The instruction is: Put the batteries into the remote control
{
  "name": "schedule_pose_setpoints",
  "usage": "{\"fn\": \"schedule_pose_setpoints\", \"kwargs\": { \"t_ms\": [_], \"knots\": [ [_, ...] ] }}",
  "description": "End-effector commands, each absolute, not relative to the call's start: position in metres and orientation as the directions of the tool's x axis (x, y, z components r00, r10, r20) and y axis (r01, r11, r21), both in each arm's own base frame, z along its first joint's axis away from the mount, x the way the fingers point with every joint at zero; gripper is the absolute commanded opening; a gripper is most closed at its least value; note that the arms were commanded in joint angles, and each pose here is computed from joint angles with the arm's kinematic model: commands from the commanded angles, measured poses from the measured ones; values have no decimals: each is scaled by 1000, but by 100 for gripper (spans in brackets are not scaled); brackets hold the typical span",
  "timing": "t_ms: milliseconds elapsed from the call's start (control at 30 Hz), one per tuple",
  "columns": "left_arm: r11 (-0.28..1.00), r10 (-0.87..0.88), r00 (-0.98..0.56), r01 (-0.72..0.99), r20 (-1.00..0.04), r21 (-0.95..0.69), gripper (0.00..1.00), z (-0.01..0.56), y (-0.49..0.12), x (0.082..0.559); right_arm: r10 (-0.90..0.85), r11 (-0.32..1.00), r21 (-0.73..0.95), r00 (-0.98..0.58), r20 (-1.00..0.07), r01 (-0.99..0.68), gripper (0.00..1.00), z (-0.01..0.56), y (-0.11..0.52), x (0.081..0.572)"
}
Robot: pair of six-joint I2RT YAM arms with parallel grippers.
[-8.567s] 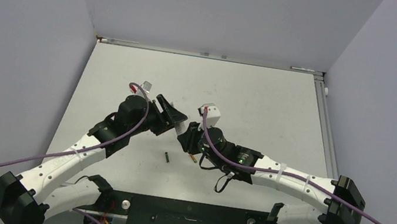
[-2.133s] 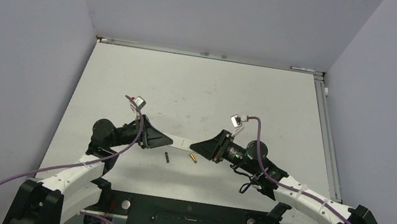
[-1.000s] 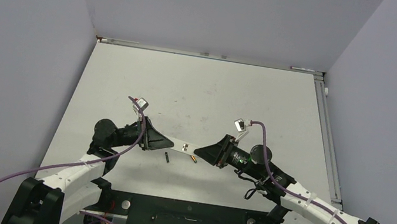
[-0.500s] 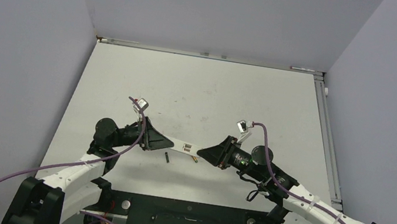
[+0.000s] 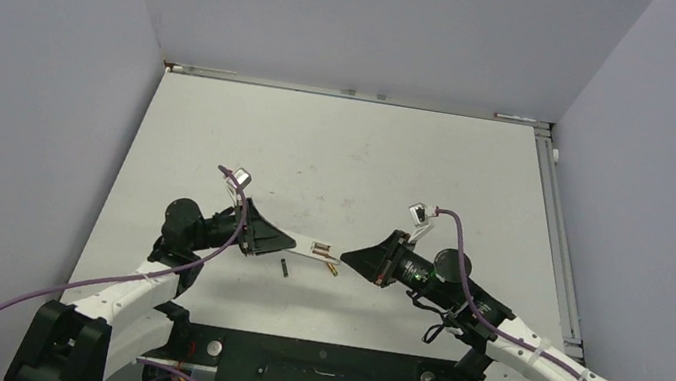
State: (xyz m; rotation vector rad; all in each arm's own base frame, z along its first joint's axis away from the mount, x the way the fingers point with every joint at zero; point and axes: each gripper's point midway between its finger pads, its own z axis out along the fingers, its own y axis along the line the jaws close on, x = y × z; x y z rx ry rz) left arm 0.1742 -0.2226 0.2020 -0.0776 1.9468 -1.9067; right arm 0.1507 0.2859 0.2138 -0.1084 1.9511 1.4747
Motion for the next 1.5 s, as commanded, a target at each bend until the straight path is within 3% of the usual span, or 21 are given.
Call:
{"fn": "schedule_pose_setpoints", "kwargs": {
  "t_ms": [0, 133, 567, 833, 1467],
  "knots": [
    [56, -340, -884, 321, -321, -945, 0, 221, -223, 182, 365, 319, 803, -717, -595, -504, 8, 244, 286, 156],
    [65, -344, -883, 315, -318, -947, 0, 219, -222, 184, 371, 339, 795, -705, -604, -502, 8, 244, 283, 159],
    [231, -366, -871, 256, -327, -939, 0, 193, -217, 195, 325, 654, 651, -635, -701, -385, 8, 213, 256, 199],
    [262, -363, -875, 234, -320, -936, 0, 183, -215, 196, 308, 783, 557, -604, -735, -278, 8, 197, 230, 242],
    [310, -358, -882, 198, -306, -930, 0, 167, -210, 194, 532, 709, 705, -653, -539, -5, 8, 128, 170, 314]
  ]
}}
